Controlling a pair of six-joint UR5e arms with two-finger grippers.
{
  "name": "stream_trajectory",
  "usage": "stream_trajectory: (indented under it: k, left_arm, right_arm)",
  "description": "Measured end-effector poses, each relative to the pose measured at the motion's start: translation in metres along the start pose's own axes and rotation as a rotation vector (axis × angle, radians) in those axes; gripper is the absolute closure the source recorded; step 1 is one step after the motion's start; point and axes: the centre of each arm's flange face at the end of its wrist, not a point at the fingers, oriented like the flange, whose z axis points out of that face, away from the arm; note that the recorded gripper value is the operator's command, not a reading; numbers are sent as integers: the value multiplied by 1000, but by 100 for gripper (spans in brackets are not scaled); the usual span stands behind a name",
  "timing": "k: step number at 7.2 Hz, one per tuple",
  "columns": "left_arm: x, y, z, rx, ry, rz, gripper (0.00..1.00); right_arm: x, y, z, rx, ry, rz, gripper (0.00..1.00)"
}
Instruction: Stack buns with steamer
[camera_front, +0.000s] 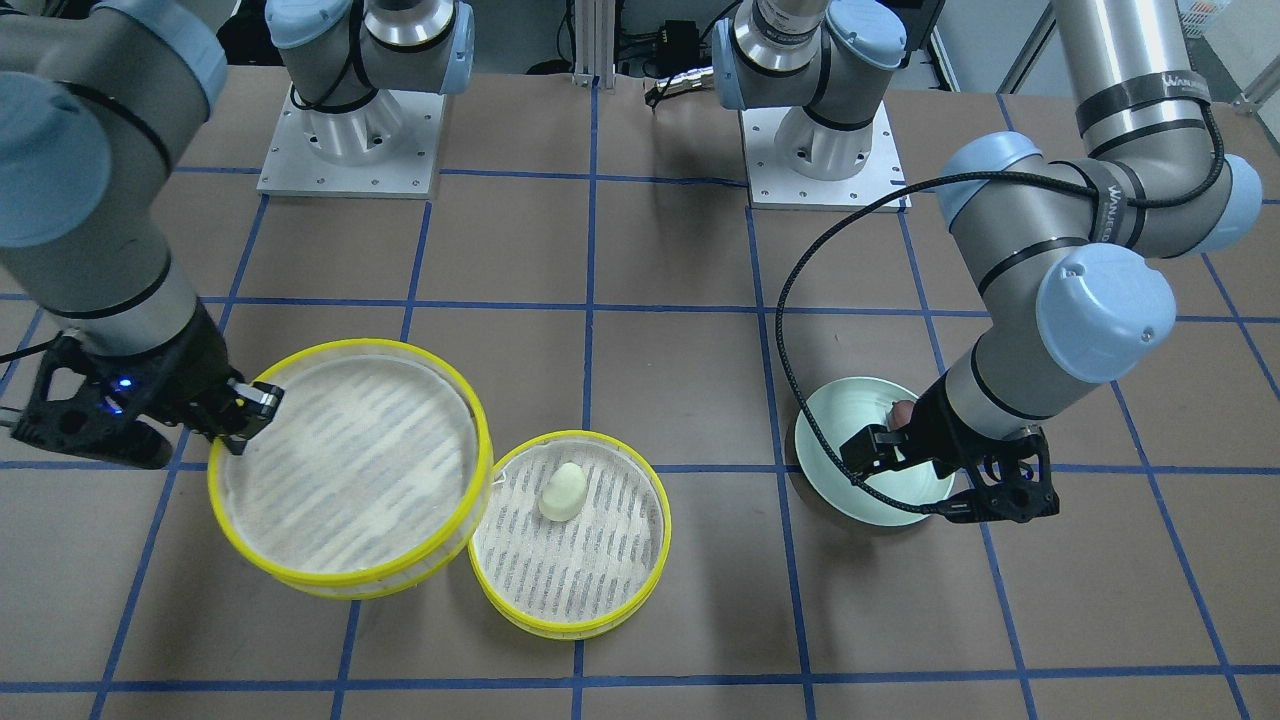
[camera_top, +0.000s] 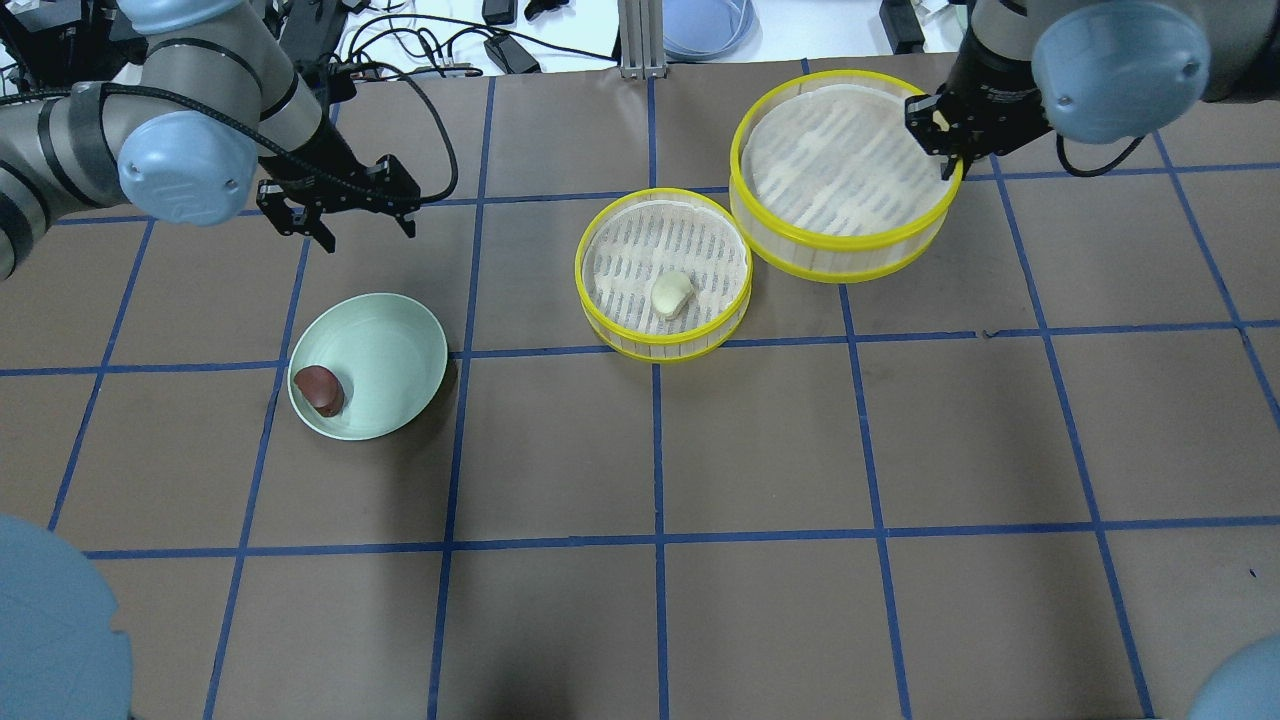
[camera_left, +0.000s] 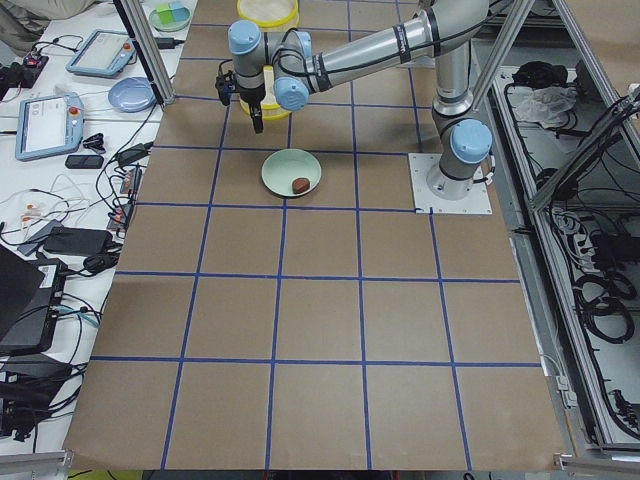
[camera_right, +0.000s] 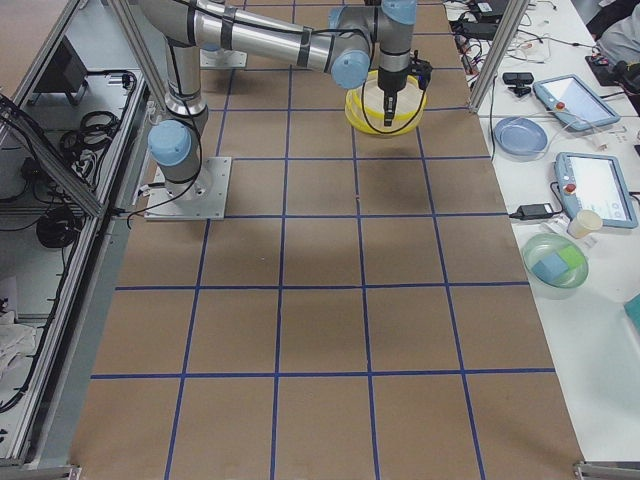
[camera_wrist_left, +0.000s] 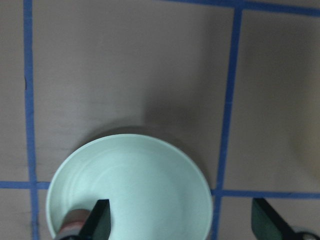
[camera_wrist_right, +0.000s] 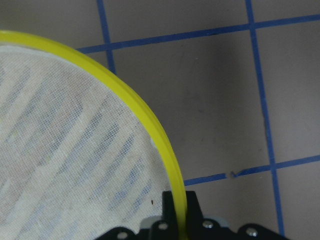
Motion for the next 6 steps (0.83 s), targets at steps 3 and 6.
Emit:
stream_trajectory:
  k: [3,6]
  left_arm:
    - [-43,30,57,-160,-65,266,2]
    - [-51,42,102,-269,-75,395,9]
  right_arm:
    - [-91,24,28,-30,-19,87,100]
    - [-145,30,77,-29,-43,122,100]
